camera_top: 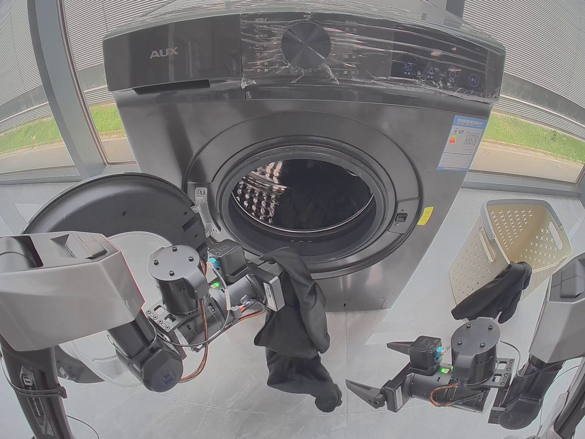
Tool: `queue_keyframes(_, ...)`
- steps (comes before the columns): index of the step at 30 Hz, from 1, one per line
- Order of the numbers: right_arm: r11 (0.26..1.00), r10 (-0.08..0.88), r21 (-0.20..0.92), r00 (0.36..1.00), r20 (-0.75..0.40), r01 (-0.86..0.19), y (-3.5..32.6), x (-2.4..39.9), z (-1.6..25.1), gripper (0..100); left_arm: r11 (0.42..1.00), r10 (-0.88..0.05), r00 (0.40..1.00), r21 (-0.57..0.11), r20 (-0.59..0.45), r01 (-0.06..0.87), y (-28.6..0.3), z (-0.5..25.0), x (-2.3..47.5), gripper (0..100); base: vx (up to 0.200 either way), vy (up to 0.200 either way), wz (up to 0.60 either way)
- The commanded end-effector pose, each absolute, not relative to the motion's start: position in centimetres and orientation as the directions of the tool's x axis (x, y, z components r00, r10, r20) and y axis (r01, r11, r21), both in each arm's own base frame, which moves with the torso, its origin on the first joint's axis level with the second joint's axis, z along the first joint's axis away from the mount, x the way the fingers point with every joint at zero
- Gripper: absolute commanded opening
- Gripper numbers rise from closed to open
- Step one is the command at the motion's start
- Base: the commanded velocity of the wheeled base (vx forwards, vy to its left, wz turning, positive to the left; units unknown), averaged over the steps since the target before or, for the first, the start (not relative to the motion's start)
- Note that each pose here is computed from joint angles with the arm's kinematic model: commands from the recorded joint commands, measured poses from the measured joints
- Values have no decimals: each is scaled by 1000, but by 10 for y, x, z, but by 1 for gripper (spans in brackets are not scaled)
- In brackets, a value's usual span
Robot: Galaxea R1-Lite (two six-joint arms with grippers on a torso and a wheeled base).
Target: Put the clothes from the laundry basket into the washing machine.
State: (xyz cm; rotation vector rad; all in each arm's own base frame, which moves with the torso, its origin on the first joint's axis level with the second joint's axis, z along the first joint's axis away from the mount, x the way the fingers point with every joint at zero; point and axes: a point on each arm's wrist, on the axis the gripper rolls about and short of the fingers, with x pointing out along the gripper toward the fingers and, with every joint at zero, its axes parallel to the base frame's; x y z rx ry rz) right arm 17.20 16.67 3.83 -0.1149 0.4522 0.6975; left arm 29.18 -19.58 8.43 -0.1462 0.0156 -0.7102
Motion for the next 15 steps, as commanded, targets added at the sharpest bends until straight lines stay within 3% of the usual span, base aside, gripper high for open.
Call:
queue_keyframes(1,766,559,37,637,-531,-642,157,162,22,100,748,-650,758,-140,44,649,-196,86,292,0,0,0,0)
queue_keyframes(3,767,561,42,637,-528,-641,160,165,19,100,748,-650,758,-140,44,649,-196,86,292,0,0,0,0)
queue_keyframes(8,762,621,65,699,-354,-644,188,198,40,100,745,-654,755,-138,43,653,-197,86,290,0,0,0,0)
queue_keyframes(15,757,651,71,739,-172,-650,220,231,66,100,740,-661,749,-134,40,659,-197,87,285,0,0,0,0)
